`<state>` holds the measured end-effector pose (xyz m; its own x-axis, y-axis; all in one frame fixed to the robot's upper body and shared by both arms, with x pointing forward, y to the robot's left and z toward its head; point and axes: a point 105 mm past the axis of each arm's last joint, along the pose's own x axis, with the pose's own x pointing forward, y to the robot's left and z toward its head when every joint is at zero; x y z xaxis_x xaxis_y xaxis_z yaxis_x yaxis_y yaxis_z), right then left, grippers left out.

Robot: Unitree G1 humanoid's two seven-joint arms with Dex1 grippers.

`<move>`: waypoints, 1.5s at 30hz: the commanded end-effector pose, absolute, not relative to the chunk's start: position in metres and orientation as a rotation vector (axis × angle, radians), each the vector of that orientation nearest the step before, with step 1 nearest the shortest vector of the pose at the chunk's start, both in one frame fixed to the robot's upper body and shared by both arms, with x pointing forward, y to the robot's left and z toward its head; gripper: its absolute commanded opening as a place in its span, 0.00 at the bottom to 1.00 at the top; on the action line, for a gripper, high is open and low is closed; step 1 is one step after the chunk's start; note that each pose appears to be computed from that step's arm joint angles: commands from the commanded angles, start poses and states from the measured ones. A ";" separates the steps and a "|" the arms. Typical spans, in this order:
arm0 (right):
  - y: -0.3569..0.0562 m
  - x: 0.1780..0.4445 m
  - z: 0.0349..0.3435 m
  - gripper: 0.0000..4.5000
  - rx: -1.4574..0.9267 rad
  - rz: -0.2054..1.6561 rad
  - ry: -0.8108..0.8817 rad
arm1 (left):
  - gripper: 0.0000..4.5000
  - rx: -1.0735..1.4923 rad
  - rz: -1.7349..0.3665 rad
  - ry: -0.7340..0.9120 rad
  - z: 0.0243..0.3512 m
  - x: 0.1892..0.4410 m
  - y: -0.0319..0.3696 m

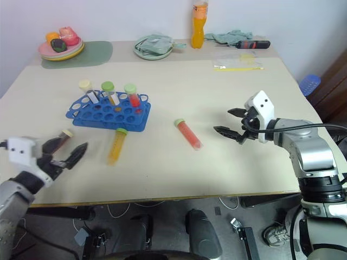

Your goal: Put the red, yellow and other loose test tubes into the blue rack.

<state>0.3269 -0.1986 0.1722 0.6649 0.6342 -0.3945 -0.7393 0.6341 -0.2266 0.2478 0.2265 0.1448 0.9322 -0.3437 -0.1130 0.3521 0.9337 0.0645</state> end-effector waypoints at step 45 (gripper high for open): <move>-0.038 0.349 0.204 0.17 -0.300 0.712 0.523 | 1.00 0.196 -0.714 0.091 0.117 0.245 0.150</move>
<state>0.3565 -0.0596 0.1542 0.5456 0.3582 -0.7576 -0.5928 0.8040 -0.0468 0.2457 0.1469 0.1071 0.7355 -0.6520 -0.1845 0.6746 0.7301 0.1089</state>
